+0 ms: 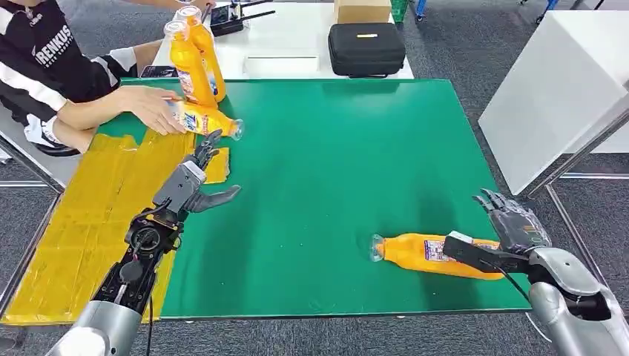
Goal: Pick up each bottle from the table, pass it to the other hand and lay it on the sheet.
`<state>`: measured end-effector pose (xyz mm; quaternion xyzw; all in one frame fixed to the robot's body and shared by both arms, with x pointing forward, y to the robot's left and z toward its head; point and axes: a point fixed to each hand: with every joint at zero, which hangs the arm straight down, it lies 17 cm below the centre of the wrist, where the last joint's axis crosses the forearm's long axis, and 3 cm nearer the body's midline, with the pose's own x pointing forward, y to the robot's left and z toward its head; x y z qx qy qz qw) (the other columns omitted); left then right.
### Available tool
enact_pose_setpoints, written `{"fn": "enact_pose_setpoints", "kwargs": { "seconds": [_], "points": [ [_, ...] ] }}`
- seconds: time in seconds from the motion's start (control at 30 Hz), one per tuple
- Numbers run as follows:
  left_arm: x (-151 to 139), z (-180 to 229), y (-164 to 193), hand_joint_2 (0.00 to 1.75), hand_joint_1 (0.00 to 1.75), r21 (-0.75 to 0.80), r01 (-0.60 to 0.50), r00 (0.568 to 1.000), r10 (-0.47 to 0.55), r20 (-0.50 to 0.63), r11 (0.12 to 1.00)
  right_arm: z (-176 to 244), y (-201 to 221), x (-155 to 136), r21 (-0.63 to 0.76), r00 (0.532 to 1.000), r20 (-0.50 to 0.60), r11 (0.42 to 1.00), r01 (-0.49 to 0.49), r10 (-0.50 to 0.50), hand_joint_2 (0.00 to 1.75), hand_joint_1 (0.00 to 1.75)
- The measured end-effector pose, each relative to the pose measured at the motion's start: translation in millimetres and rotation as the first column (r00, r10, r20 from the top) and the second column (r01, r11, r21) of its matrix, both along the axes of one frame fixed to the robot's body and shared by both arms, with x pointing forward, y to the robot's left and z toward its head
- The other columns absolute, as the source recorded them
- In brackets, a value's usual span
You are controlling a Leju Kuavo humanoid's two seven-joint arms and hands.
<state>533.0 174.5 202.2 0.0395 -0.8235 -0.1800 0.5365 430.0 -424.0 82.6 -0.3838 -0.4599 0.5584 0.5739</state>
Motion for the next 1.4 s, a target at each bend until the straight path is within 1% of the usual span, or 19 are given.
{"fn": "enact_pose_setpoints", "kwargs": {
  "seconds": [0.27, 0.47, 0.8, 0.87, 0.93, 1.0, 1.1, 1.23, 1.4],
  "points": [
    [0, 3, -6, 1.75, 0.00, -0.008, 0.011, 1.000, -0.011, 0.003, 1.000, -17, 4, 2, 0.037, 0.999, -0.033, 0.999, -0.002, 0.003, 1.75, 0.00],
    [3, 9, -15, 1.75, 0.00, -0.023, 0.021, 1.000, -0.021, 0.006, 1.000, -33, 20, 9, 0.076, 0.999, -0.043, 0.997, 0.006, -0.003, 1.75, 0.00],
    [3, 3, -14, 1.75, 0.00, -0.036, 0.012, 1.000, -0.013, -0.006, 0.999, -42, 35, 22, 0.121, 0.999, -0.041, 0.993, -0.006, 0.011, 1.75, 0.00],
    [3, 2, -13, 1.75, 0.00, -0.037, 0.007, 1.000, -0.007, -0.005, 0.999, -36, 39, 26, 0.116, 1.000, 0.002, 0.993, -0.015, 0.015, 1.75, 0.00],
    [2, 0, -11, 1.75, 0.00, -0.037, -0.006, 1.000, 0.006, -0.004, 0.999, -19, 49, 33, 0.135, 0.995, 0.101, 0.991, -0.018, 0.005, 1.75, 0.00],
    [-1, -9, -7, 1.75, 0.00, -0.034, -0.022, 1.000, 0.021, -0.013, 0.999, 7, 69, 38, 0.193, 0.972, 0.235, 0.981, -0.034, -0.013, 1.75, 0.00],
    [-6, -18, -7, 1.75, 0.00, -0.026, -0.025, 0.999, 0.024, -0.022, 0.999, 43, 105, 35, 0.247, 0.934, 0.358, 0.965, -0.088, -0.007, 1.75, 0.00],
    [-8, -23, -5, 1.75, 0.00, -0.026, -0.030, 0.999, 0.030, -0.026, 0.999, 79, 134, 25, 0.274, 0.898, 0.439, 0.950, -0.148, 0.014, 1.75, 0.00],
    [-8, -25, 0, 1.75, 0.00, -0.031, -0.042, 0.999, 0.041, -0.030, 0.999, 99, 158, 8, 0.327, 0.879, 0.475, 0.918, -0.223, 0.044, 1.75, 0.00]
  ]
}}
